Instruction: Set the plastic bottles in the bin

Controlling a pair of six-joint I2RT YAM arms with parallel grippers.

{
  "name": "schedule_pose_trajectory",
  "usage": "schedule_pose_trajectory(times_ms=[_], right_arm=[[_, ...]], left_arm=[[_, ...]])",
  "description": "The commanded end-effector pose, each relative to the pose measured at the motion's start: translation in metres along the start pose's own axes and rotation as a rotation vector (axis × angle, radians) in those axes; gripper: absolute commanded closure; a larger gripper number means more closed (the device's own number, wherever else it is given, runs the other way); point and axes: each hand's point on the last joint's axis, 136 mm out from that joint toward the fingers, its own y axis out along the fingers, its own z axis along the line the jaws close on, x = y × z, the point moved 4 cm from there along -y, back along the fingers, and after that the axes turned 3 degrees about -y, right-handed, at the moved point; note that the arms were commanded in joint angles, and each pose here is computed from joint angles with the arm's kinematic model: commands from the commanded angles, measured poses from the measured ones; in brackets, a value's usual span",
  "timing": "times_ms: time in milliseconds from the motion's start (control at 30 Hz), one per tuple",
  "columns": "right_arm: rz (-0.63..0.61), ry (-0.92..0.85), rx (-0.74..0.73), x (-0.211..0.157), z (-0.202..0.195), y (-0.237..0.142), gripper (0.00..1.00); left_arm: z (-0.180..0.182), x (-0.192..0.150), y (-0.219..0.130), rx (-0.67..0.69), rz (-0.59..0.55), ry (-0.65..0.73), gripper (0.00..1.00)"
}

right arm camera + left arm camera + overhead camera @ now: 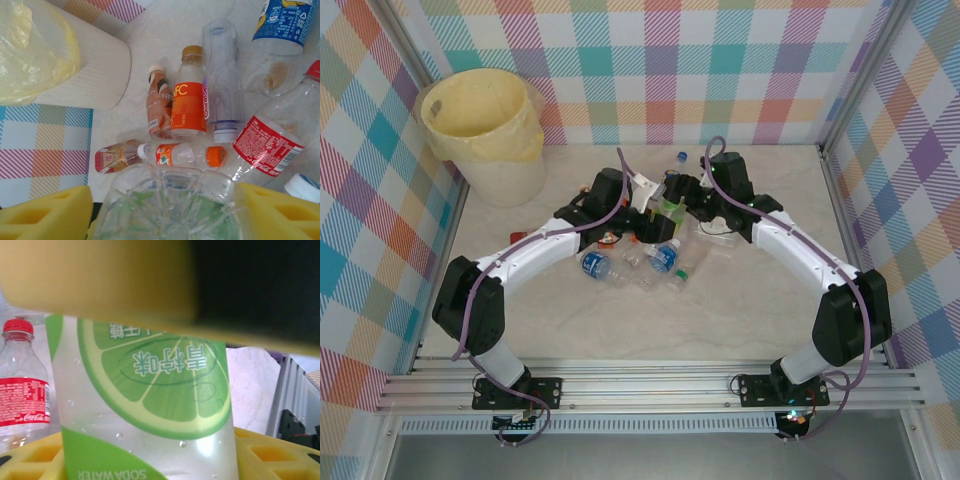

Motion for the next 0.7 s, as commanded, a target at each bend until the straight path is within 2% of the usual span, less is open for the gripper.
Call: schedule_pose_trajectory(times_ms=[0,167,267,367,500,667], right_arm=[[-0.06,-0.025,0.107,0.017,0.038,-0.024,0.19],[-0.171,0.038,0.043,0.031,0.025,-0.049,0.11],[-0.254,-0.006,0.053,0.037,0.02,-0.063,0.0],[-0.314,-0.183,0.085,0.035,0.024,-0.074,0.0],[-0.313,-0.354,0.086,0.025,0.023,-0.08,0.0],[-0.346,-0.367,0.085,0.017,0.013,-0.083,0.0]], left_arm=[[0.005,0.006,-0.009,0.087,-0.074,0.012,0.54],[0.017,0.007,-0.023,0.193,-0.154,0.009,0.58],[0.027,0.01,-0.038,0.267,-0.207,-0.021,0.58],[0.04,0.017,-0.062,0.377,-0.274,-0.07,0.58],[0.052,0.029,-0.093,0.504,-0.309,-0.124,0.58],[0.067,0.05,-0.128,0.661,-0.357,-0.172,0.58]])
